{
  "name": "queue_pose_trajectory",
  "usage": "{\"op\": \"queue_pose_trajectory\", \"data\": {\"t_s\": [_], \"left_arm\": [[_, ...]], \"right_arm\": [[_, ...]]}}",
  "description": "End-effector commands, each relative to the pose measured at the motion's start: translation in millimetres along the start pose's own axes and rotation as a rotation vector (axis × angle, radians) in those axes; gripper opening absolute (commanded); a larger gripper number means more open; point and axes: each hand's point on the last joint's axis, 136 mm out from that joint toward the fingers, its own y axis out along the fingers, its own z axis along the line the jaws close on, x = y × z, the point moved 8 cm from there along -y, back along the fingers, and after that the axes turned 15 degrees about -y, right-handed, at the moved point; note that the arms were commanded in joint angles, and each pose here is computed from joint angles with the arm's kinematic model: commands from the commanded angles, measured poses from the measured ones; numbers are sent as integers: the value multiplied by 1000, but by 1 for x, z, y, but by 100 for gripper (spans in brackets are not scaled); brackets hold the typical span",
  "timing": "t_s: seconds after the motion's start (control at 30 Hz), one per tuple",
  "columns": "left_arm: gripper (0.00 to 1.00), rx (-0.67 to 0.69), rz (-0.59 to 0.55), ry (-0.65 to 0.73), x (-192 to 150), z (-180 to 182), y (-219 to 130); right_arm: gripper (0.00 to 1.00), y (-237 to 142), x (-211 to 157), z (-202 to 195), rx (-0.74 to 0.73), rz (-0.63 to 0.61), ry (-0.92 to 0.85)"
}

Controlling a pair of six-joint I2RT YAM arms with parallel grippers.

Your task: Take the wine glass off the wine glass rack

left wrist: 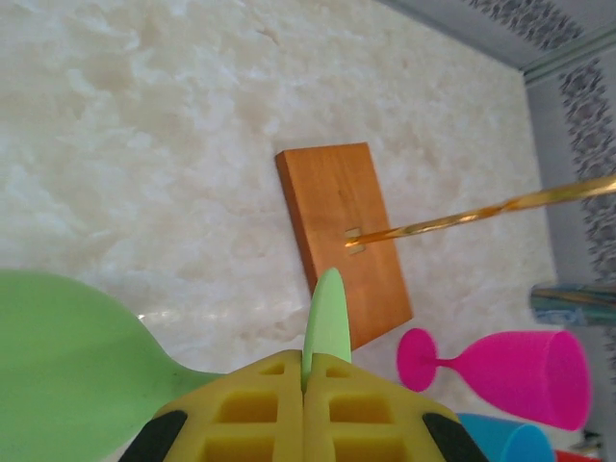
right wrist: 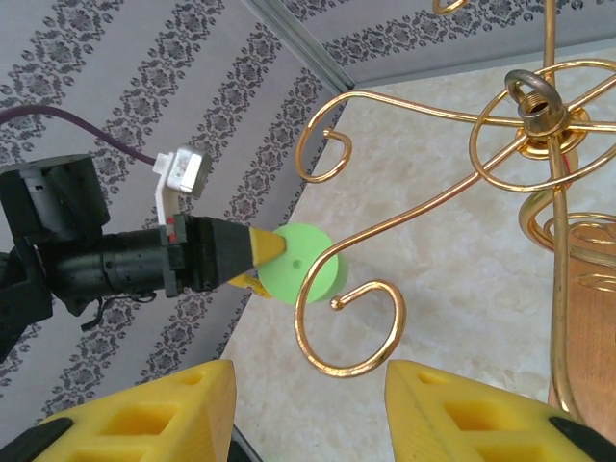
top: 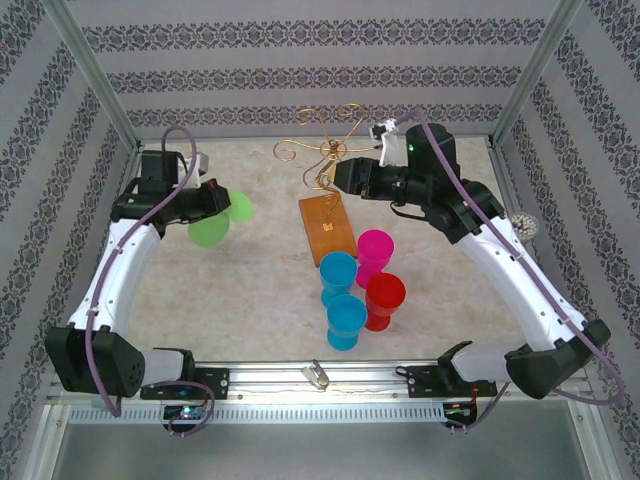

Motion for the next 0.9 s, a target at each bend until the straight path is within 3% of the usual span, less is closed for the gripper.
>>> {"op": "queue_pose_trajectory", "data": {"t_s": [0.0, 0.47, 0.6, 0.87], "left_arm": [[0, 136, -33, 146, -13, 5, -5], [0, 344, -122, 541, -63, 9, 0], [0, 359, -89, 660, -80, 5, 8], [0, 517, 4, 944, -117, 9, 32]], "right_arm": [[45, -10, -3, 4, 7, -19, -21], [45, -32, -17, 20, -7, -22, -62], [45, -33, -20, 21, -6, -23, -59], [45, -38, -23, 28, 16, -25, -75]]}}
